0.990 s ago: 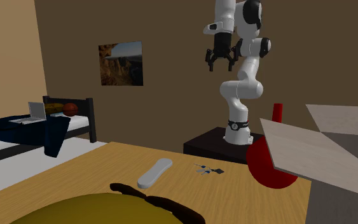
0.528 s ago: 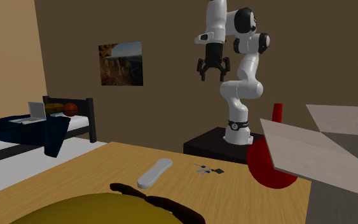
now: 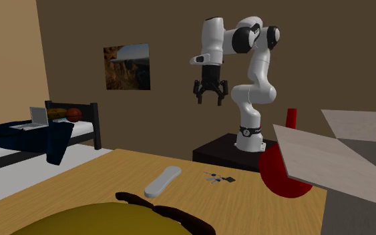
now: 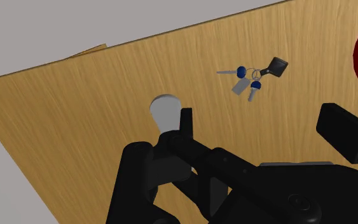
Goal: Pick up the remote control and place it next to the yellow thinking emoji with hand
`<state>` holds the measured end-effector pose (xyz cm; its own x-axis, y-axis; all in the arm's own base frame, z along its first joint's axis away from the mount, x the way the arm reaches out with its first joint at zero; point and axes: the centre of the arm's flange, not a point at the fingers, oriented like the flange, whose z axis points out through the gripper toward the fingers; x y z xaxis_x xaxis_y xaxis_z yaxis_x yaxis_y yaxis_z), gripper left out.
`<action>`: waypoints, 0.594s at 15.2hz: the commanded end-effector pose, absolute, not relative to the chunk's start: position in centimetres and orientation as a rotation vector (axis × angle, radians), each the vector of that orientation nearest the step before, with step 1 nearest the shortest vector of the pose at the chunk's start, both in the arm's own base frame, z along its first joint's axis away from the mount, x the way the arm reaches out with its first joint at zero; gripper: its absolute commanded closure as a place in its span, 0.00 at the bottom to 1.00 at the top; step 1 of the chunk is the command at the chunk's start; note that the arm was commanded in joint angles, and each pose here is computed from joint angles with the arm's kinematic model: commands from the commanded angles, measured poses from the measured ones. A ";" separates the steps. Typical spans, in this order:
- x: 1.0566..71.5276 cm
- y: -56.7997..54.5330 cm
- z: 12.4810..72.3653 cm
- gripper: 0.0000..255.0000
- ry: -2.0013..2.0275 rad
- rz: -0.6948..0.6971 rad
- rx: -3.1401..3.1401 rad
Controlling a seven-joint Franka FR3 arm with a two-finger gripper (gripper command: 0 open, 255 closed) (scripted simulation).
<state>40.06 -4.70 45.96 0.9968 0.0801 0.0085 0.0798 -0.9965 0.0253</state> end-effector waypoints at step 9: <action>48.4 -8.3 36.4 0.00 0.222 0.006 3.110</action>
<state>47.64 -8.13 37.35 0.9908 0.1350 0.0027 0.1349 -0.9906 0.0238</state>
